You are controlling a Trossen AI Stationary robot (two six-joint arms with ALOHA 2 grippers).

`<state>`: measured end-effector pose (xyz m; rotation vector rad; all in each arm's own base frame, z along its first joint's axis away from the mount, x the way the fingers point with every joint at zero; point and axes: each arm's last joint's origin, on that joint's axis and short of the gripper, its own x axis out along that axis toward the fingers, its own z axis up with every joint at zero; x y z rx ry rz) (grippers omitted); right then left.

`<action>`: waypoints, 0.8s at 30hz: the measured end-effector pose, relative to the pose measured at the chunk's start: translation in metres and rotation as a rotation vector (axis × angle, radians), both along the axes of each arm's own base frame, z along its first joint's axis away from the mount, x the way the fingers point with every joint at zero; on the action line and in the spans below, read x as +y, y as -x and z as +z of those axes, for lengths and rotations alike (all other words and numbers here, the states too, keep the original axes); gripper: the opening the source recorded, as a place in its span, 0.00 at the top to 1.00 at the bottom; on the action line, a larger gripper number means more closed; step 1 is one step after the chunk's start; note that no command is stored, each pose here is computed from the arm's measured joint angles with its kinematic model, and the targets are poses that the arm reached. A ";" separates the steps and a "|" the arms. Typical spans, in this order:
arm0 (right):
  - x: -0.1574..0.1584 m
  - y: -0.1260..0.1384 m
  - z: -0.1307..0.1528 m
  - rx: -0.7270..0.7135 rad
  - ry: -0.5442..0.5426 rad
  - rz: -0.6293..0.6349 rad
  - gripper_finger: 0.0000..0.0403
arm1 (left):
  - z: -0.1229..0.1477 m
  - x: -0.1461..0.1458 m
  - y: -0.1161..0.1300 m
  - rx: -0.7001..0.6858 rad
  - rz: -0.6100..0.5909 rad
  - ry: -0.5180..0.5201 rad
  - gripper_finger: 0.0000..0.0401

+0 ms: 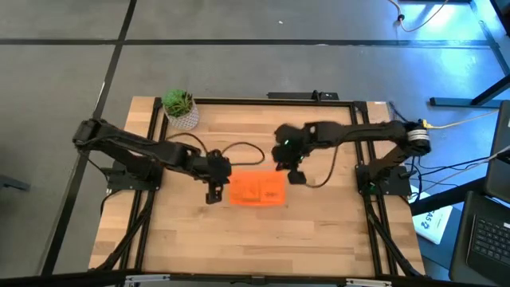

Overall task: Pack school essentials
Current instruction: Return to Home Position

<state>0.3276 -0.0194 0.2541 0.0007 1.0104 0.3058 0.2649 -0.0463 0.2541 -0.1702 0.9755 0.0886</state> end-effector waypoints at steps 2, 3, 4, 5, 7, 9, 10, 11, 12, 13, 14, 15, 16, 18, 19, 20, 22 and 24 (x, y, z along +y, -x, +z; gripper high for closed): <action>-0.006 0.010 0.017 -0.053 0.005 -0.022 1.00 | 0.013 0.004 0.009 -0.048 0.007 0.005 1.00; -0.009 0.015 0.024 -0.069 0.007 -0.032 1.00 | 0.020 0.006 0.014 -0.068 0.015 0.001 1.00; -0.010 0.021 0.029 -0.091 0.009 -0.040 1.00 | 0.027 0.008 0.019 -0.099 0.026 -0.005 1.00; -0.012 0.029 0.033 -0.110 0.011 -0.050 1.00 | 0.033 0.010 0.025 -0.127 0.040 -0.015 1.00; -0.016 0.045 0.039 -0.141 0.005 -0.067 1.00 | 0.046 0.013 0.039 -0.175 0.063 -0.034 1.00; -0.019 0.063 0.039 -0.171 0.010 -0.094 1.00 | 0.053 0.015 0.052 -0.225 0.074 -0.038 1.00; -0.020 0.071 0.039 -0.187 0.011 -0.111 1.00 | 0.055 0.017 0.060 -0.242 0.082 -0.040 1.00; -0.022 0.079 0.038 -0.206 0.006 -0.138 1.00 | 0.056 0.018 0.068 -0.262 0.095 -0.035 1.00; -0.023 0.087 0.038 -0.235 0.001 -0.160 1.00 | 0.056 0.020 0.075 -0.284 0.112 -0.029 1.00; -0.024 0.095 0.038 -0.265 -0.010 -0.177 1.00 | 0.055 0.021 0.082 -0.312 0.132 -0.023 1.00; -0.025 0.103 0.037 -0.292 -0.023 -0.193 1.00 | 0.053 0.023 0.089 -0.343 0.153 -0.021 1.00; -0.026 0.111 0.037 -0.325 -0.033 -0.202 1.00 | 0.050 0.025 0.095 -0.370 0.166 -0.022 1.00; -0.027 0.118 0.036 -0.360 -0.040 -0.208 1.00 | 0.047 0.026 0.102 -0.403 0.170 -0.014 1.00; -0.028 0.131 0.035 -0.422 -0.064 -0.229 1.00 | 0.041 0.028 0.112 -0.491 0.179 0.006 1.00; -0.029 0.137 0.036 -0.455 -0.075 -0.241 1.00 | 0.038 0.029 0.117 -0.527 0.184 0.014 1.00; -0.029 0.142 0.036 -0.488 -0.081 -0.241 1.00 | 0.035 0.031 0.123 -0.556 0.190 0.020 1.00; -0.030 0.153 0.035 -0.528 -0.091 -0.239 1.00 | 0.030 0.033 0.131 -0.618 0.202 0.031 1.00; -0.030 0.161 0.035 -0.575 -0.090 -0.247 1.00 | 0.023 0.035 0.139 -0.657 0.220 0.030 1.00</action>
